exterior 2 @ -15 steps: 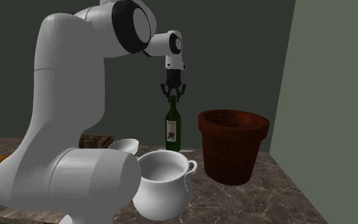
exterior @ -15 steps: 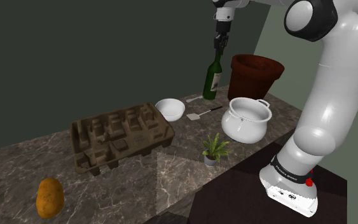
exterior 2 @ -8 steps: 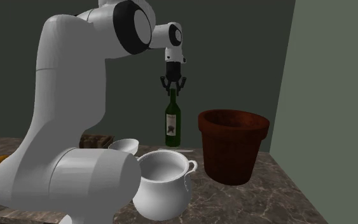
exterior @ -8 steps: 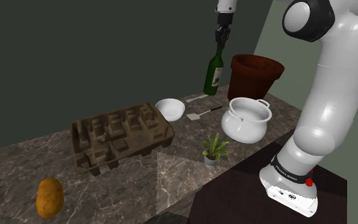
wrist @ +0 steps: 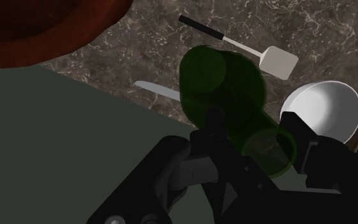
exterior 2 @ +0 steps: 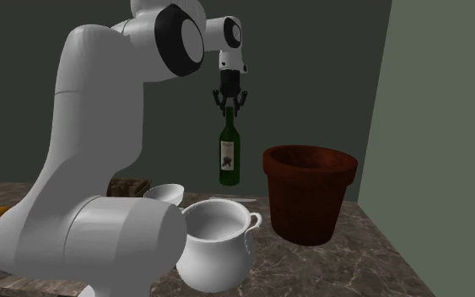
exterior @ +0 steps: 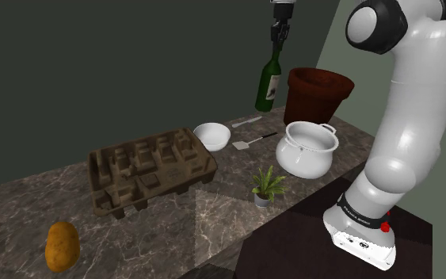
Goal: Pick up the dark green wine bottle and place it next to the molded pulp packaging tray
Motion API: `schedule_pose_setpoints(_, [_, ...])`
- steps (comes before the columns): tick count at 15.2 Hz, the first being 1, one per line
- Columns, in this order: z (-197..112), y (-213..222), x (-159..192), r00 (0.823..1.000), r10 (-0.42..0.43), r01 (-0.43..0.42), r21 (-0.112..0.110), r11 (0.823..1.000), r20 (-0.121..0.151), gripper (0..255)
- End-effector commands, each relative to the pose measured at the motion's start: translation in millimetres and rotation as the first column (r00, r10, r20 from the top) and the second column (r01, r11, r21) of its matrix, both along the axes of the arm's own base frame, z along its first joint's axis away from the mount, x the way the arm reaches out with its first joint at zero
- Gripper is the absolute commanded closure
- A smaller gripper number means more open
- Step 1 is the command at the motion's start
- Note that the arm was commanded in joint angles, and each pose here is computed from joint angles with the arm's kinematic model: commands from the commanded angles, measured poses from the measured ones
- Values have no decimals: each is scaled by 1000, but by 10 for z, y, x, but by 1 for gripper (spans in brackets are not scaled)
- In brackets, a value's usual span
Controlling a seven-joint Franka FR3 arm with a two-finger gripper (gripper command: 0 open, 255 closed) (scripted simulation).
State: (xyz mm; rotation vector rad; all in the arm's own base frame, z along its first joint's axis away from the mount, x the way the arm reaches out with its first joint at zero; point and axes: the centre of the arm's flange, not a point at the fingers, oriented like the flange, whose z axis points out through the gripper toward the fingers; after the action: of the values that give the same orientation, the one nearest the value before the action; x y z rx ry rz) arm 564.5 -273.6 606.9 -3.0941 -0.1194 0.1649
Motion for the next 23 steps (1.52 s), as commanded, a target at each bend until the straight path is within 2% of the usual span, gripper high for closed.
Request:
schedule_pose_setpoints(1, [102,8,5,1000,0,0,0,1000,0,255])
schedule_pose_setpoints(5, [306,8,5,1000,0,0,0,1000,0,255])
schedule_pose_setpoints(23, [311,2318,-553,1000,0,0,0,1000,0,255])
